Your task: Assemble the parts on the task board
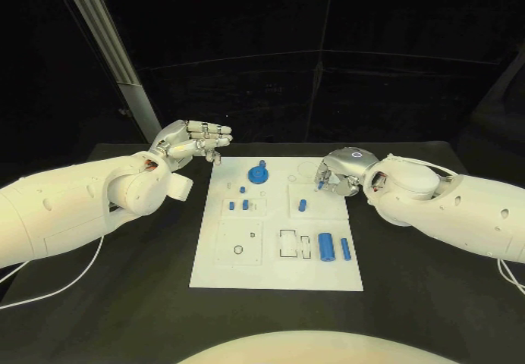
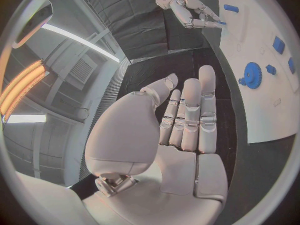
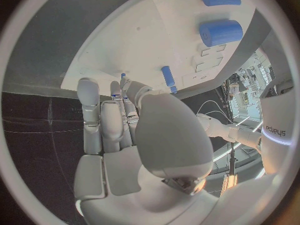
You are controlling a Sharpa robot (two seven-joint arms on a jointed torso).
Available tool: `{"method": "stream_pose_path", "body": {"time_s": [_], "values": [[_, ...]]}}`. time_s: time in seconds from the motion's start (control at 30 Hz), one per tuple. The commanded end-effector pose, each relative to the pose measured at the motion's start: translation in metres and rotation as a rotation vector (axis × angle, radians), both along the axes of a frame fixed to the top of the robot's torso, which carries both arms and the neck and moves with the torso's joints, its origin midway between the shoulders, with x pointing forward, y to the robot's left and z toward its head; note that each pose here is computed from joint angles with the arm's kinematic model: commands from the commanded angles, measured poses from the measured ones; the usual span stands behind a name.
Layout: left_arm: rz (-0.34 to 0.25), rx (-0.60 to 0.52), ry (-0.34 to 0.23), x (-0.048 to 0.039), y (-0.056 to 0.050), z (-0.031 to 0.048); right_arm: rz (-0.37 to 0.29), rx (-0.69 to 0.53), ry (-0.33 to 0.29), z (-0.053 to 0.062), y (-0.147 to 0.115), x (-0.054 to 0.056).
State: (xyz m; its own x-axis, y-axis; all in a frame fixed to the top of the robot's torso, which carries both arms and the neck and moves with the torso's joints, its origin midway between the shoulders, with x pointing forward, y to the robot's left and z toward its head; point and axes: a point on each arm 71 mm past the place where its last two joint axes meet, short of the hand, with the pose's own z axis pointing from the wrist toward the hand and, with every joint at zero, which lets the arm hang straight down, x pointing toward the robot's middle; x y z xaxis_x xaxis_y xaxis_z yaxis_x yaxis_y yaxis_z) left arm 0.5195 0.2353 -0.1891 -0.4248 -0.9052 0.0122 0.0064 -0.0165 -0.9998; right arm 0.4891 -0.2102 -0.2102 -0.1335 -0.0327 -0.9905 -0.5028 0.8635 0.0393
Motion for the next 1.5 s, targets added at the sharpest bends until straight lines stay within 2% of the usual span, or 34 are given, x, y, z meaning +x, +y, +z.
{"method": "stream_pose_path", "body": {"time_s": [0.03, 0.3, 0.53, 0.77, 0.93, 1.2, 1.5], "values": [[-0.007, -0.012, -0.004, 0.0001, 0.0, 0.0014, -0.012, 0.065, 0.0, 0.007, 0.001, -0.005], [-0.006, -0.011, -0.003, 0.0002, 0.0, 0.0014, 0.066, 0.155, 0.008, 0.022, 0.028, -0.03], [-0.011, -0.013, -0.003, 0.0, -0.003, 0.0014, 0.179, 0.202, 0.009, 0.031, 0.07, -0.049], [-0.015, -0.015, -0.003, 0.0, -0.006, 0.0015, 0.253, 0.209, 0.021, 0.031, 0.102, -0.054], [-0.02, -0.016, -0.003, -0.0002, -0.008, 0.0016, 0.29, 0.197, 0.033, 0.026, 0.12, -0.052], [-0.024, -0.016, -0.001, -0.0002, -0.011, 0.0016, 0.32, 0.166, 0.08, 0.004, 0.141, -0.055], [-0.029, -0.017, 0.001, -0.0003, -0.013, 0.0015, 0.335, 0.123, 0.115, -0.012, 0.149, -0.059]]}}
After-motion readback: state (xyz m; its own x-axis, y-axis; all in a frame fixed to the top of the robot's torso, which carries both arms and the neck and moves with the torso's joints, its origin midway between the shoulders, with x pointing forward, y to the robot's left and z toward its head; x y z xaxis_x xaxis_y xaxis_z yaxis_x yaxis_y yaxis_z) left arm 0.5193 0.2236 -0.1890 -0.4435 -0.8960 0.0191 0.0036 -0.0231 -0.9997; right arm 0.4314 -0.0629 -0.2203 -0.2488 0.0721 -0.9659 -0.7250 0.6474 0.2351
